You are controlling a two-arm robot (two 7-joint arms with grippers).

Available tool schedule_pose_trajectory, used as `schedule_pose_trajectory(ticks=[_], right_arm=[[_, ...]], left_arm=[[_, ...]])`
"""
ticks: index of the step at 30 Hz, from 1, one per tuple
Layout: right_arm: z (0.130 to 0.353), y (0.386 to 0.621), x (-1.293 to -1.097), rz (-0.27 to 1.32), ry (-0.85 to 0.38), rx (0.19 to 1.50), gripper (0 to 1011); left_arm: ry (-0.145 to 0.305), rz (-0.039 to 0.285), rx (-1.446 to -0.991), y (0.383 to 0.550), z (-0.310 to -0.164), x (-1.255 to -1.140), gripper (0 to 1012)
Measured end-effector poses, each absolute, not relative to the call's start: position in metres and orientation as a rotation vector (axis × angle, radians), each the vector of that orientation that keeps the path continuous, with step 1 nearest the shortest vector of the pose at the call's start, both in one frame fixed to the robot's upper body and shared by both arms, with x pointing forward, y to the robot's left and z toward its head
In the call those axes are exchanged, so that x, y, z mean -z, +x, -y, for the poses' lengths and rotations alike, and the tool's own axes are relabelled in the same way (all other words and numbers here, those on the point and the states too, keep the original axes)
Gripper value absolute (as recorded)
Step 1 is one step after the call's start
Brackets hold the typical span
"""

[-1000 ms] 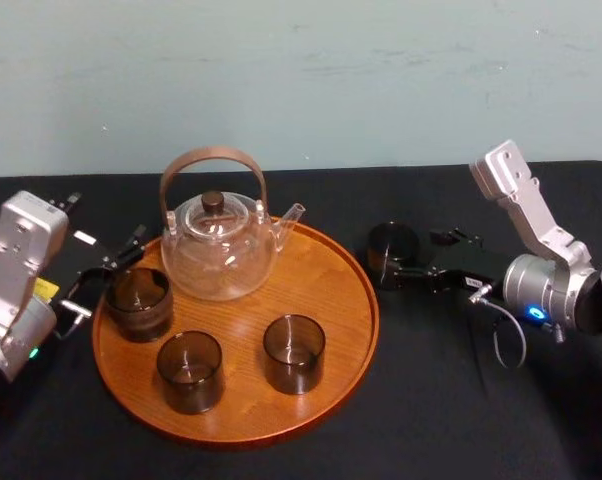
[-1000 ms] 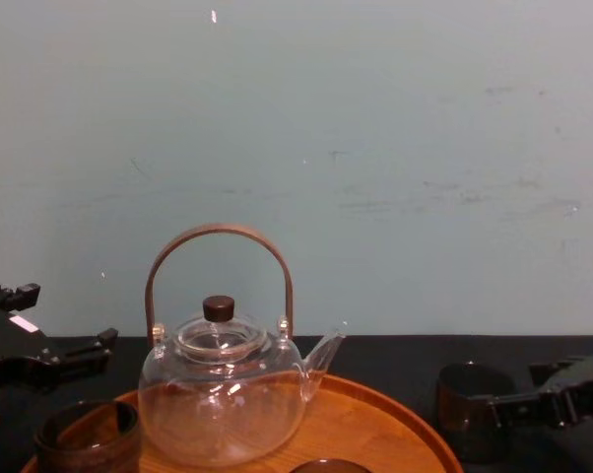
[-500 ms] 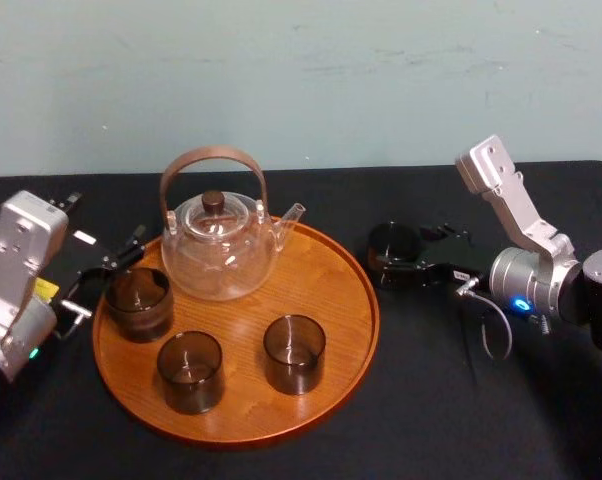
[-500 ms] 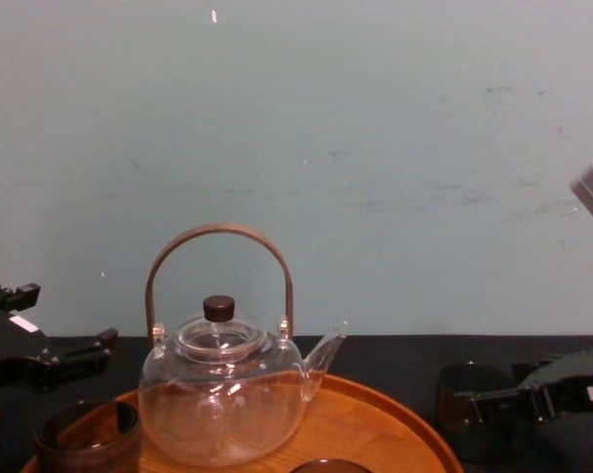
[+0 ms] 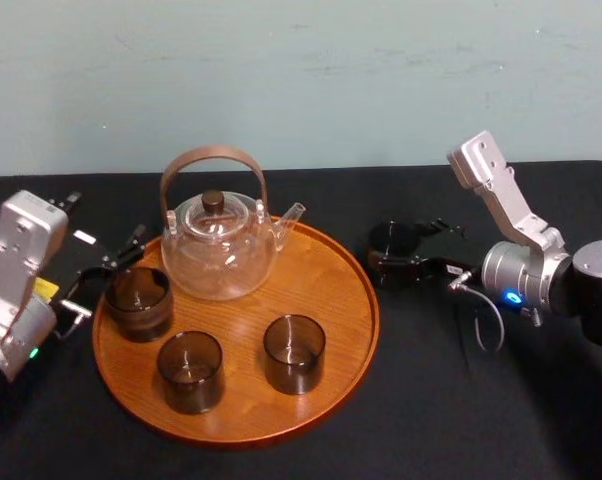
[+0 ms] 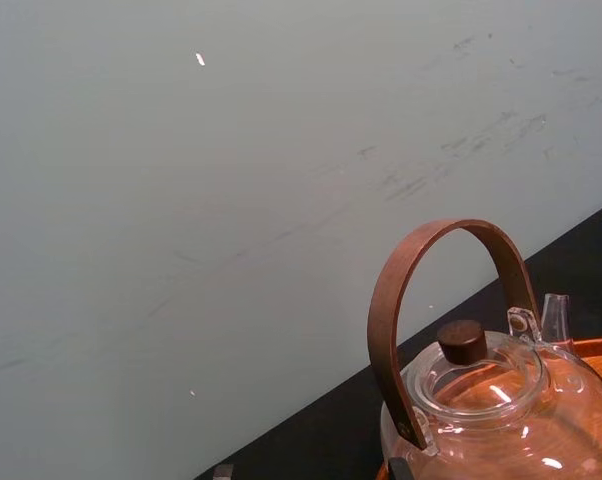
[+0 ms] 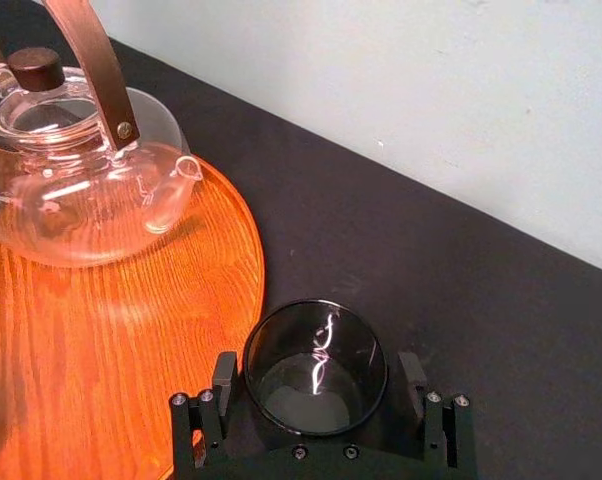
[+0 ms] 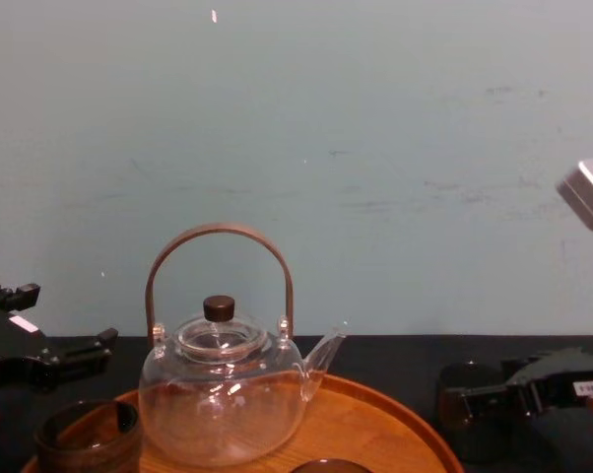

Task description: Pick up the glass from the table and place it on the tray.

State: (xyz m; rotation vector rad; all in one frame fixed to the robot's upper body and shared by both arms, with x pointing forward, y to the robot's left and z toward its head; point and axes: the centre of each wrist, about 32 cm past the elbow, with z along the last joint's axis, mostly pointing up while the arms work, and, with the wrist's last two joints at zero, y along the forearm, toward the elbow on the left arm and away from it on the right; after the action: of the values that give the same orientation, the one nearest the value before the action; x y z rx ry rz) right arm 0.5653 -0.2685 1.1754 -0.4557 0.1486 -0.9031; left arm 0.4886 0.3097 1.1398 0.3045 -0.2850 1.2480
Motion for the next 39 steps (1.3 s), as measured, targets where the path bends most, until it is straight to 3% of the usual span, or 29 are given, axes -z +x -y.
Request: schedule_pose_trajectory(ticks=[18, 24, 39], right_arm=[[0.2668, 0.5674, -1.1759, -0.141, -0.456, 0.901, 1002], [0.2670, 0.5674, -1.1761, -0.141, -0.455, 0.902, 891], [0.2673, 0.5671, -1.1761, -0.143, -0.455, 0.902, 890]], left_arm=[[0.304, 0.285, -1.248, 0.4886, -0.3097, -1.1398, 1001], [0.305, 0.285, -1.248, 0.4886, -0.3097, -1.1398, 1001], [0.304, 0.285, -1.248, 0.4886, -0.3097, -1.1398, 1001]])
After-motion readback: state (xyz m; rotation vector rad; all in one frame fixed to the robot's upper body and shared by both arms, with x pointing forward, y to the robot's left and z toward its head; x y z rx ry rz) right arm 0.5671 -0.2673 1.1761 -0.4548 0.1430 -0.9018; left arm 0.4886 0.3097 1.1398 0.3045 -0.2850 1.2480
